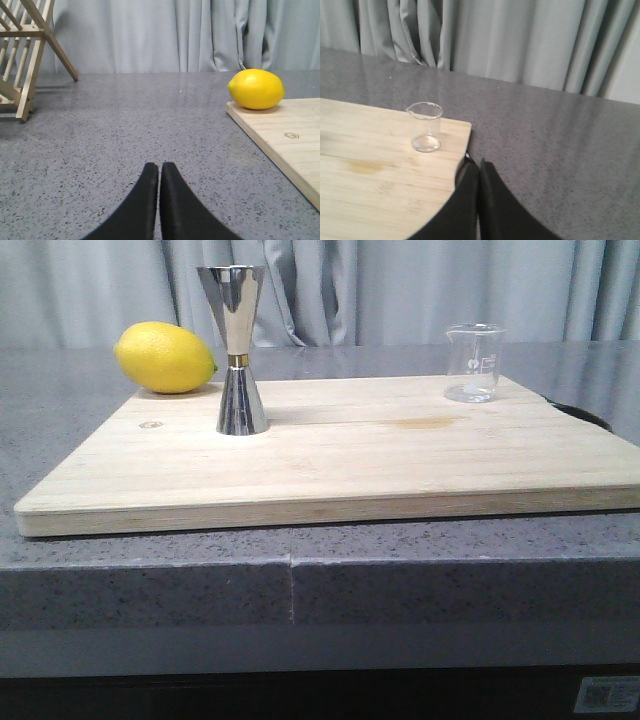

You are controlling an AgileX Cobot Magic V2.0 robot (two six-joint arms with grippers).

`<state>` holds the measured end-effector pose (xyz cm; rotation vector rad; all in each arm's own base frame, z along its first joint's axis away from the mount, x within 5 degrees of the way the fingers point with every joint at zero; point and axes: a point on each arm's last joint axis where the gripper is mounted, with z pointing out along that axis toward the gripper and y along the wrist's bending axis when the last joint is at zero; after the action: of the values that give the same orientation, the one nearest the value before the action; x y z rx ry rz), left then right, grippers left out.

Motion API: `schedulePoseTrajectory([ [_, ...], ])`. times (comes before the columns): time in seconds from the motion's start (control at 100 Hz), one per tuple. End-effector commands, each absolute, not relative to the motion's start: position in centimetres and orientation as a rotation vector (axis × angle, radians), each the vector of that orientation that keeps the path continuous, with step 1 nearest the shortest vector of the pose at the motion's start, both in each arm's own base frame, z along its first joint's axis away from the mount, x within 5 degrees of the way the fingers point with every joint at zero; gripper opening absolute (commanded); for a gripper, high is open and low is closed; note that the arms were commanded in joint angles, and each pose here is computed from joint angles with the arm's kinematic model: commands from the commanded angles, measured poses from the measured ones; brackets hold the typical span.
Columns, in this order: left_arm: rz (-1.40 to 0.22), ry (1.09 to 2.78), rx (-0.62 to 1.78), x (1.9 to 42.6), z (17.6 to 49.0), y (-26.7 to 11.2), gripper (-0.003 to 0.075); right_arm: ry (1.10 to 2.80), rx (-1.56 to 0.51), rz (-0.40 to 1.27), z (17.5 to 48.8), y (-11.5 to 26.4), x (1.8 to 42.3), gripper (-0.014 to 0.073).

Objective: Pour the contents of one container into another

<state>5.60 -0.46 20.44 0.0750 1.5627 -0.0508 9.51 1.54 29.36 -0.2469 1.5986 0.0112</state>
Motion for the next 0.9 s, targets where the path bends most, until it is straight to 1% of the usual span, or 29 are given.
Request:
schedulePoseTrajectory([
  [0.0, -0.055, 1.486, 0.063, 5.5, 20.4, -0.4, -0.0019, 1.427, -0.212, 0.052, 29.8, 1.6, 8.8, -0.0071],
  [0.21, -0.055, 1.486, 0.063, 5.5, 20.4, -0.4, -0.0019, 1.387, -0.136, 0.098, 26.0, 1.1, 7.0, -0.0072],
  [0.29, -0.055, 1.486, 0.063, 5.5, 20.4, -0.4, -0.0019, 1.372, -0.1, 0.074, 24.8, 0.8, 6.5, -0.0072],
  [0.5, -0.055, 1.486, 0.063, 5.5, 20.4, -0.4, -0.0019, 1.276, -0.062, 0.037, 22.8, 0.4, 5.0, -0.0072],
  [0.77, -0.055, 1.486, 0.063, 5.5, 20.4, -0.4, -0.0019, 1.32, -0.033, 0.055, 22.2, 0.3, 5.2, -0.0072],
  [0.89, -0.055, 1.486, 0.063, 5.5, 20.4, -0.4, -0.0019, 1.349, -0.02, 0.038, 21.9, 0.2, 5.3, -0.0071],
])
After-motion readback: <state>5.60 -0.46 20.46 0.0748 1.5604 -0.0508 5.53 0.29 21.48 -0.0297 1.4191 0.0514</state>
